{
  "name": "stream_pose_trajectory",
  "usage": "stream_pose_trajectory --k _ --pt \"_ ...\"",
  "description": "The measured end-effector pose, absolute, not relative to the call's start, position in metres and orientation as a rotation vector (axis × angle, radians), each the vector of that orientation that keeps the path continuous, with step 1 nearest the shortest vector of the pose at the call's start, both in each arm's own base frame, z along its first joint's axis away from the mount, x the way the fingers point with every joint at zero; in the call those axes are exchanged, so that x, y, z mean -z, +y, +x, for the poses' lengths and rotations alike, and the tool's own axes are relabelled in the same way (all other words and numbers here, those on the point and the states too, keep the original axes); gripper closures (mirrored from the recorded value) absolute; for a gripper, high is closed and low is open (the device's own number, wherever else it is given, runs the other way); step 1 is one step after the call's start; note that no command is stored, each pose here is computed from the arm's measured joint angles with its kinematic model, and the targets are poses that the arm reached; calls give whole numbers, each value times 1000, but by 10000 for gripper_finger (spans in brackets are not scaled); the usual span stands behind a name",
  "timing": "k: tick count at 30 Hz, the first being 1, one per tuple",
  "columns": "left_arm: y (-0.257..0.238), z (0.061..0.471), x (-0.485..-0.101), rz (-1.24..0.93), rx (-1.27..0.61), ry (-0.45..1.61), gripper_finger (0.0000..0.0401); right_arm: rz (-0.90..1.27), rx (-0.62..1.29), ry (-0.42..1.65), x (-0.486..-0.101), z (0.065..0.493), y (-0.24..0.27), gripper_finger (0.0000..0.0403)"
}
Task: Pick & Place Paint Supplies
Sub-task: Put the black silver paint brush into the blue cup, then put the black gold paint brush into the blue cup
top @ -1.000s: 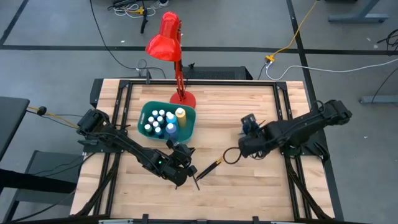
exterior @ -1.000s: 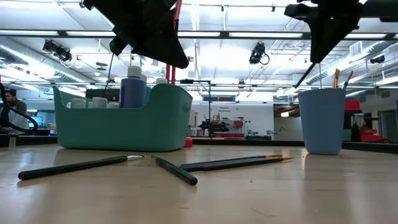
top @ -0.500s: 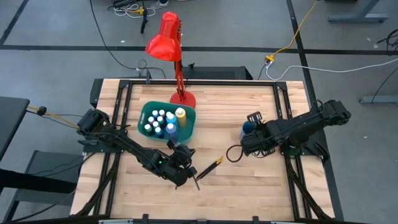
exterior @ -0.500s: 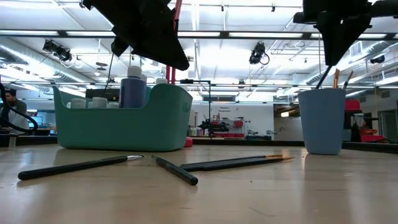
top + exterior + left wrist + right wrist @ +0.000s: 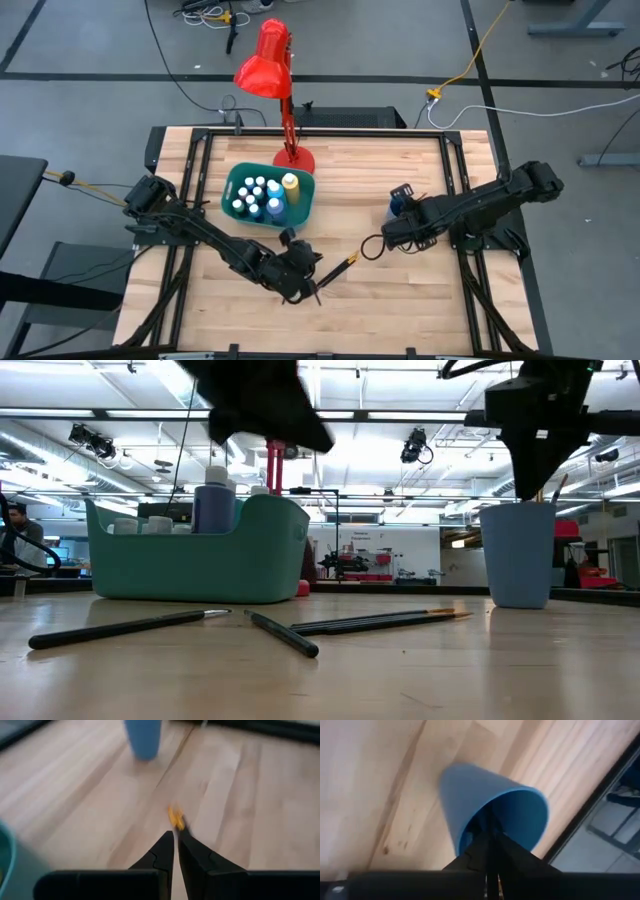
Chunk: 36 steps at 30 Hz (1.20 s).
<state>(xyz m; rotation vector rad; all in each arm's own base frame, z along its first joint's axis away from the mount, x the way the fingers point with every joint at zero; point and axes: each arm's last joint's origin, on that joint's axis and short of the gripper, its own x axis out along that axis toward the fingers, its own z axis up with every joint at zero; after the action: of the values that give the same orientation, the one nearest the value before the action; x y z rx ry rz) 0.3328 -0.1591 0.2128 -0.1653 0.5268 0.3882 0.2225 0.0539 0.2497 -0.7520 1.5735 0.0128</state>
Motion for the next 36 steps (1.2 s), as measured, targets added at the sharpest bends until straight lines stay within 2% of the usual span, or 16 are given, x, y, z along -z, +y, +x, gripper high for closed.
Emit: stream_pose_trajectory --k 8,12,18,23,27,29,36 --pt "-164 342 -225 -93 -300 420 369 -819 100 1530 -253 223 55 283" --pt "-164 342 -225 -94 -300 425 369 -799 78 1486 -265 226 62 256" --pt "-165 342 -225 -164 -270 435 369 -715 37 1284 -299 239 81 250" --pt "-165 342 -224 -170 -258 440 369 -574 -131 939 -309 267 105 261" --pt "-166 342 -224 -200 -236 450 369 -516 -426 743 -285 280 120 268" --pt "-167 342 -224 -222 -232 450 369 -459 -510 674 -266 281 124 268" --pt "-168 341 -224 -226 -232 450 369 -378 -538 387 -190 262 120 245"
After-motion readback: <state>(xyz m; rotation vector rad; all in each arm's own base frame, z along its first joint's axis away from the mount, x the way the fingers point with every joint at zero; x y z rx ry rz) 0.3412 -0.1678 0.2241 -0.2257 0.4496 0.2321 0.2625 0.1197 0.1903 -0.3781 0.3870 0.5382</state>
